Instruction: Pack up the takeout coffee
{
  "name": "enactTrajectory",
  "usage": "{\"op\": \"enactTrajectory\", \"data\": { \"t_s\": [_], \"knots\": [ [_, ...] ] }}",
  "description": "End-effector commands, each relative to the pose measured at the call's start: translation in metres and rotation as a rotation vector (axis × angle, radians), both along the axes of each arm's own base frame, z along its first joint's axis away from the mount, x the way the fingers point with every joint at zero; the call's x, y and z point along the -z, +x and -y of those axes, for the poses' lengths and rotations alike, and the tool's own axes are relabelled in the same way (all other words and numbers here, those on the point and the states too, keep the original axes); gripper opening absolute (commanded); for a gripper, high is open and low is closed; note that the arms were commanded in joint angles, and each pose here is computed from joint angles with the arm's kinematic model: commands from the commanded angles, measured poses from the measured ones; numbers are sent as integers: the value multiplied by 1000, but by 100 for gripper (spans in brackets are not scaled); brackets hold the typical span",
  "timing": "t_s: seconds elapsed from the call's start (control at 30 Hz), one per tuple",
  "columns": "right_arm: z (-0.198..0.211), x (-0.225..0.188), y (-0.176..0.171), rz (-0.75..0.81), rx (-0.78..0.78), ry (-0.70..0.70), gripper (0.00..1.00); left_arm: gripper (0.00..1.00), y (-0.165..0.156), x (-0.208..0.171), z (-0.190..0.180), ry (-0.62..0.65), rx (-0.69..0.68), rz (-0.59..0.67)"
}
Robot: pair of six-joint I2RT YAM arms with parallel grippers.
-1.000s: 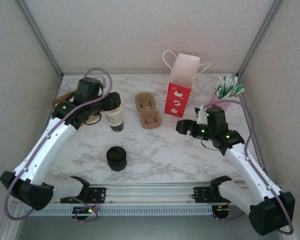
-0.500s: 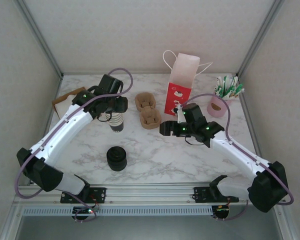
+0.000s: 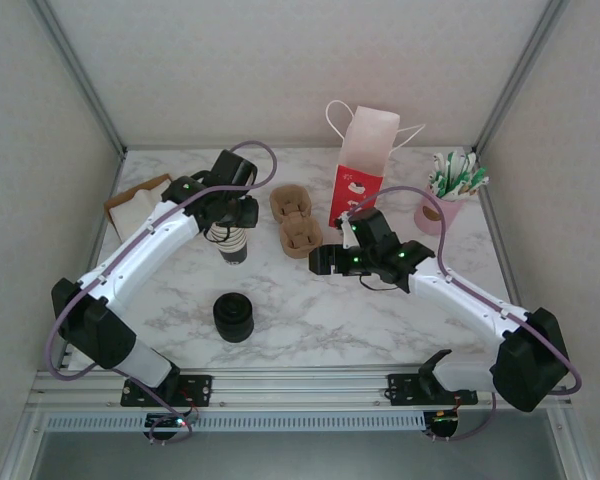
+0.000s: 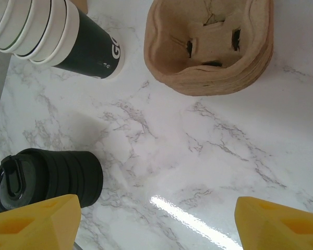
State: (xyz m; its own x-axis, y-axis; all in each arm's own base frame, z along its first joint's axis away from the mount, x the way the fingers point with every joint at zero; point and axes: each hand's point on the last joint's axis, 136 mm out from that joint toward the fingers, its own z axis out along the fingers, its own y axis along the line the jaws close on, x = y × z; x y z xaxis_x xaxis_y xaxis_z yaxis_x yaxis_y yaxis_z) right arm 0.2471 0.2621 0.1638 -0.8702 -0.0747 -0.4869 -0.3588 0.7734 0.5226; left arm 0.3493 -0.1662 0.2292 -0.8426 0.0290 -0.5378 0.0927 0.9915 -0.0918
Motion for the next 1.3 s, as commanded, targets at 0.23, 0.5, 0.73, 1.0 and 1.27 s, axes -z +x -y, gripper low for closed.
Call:
{"op": "enactTrajectory", "data": {
  "t_s": [0.23,0.5,0.73,1.0,1.27],
  "knots": [
    [-19,-13,8,26,-7,18,78,29,4,6,-7,68,-13,-6],
    [-39,-18,9,1,-26,65,78,20,5,9,-7,80,-16,-15],
    [-72,-27,15,-76,-40,235,77,9,7,4,-9,88,-24,-3],
    [-105,-33,18,-120,-70,324,74,3,10,0,-9,94,-26,6],
    [-128,-46,27,-145,-83,437,73,1,13,-2,-7,94,-19,5]
  ]
}}
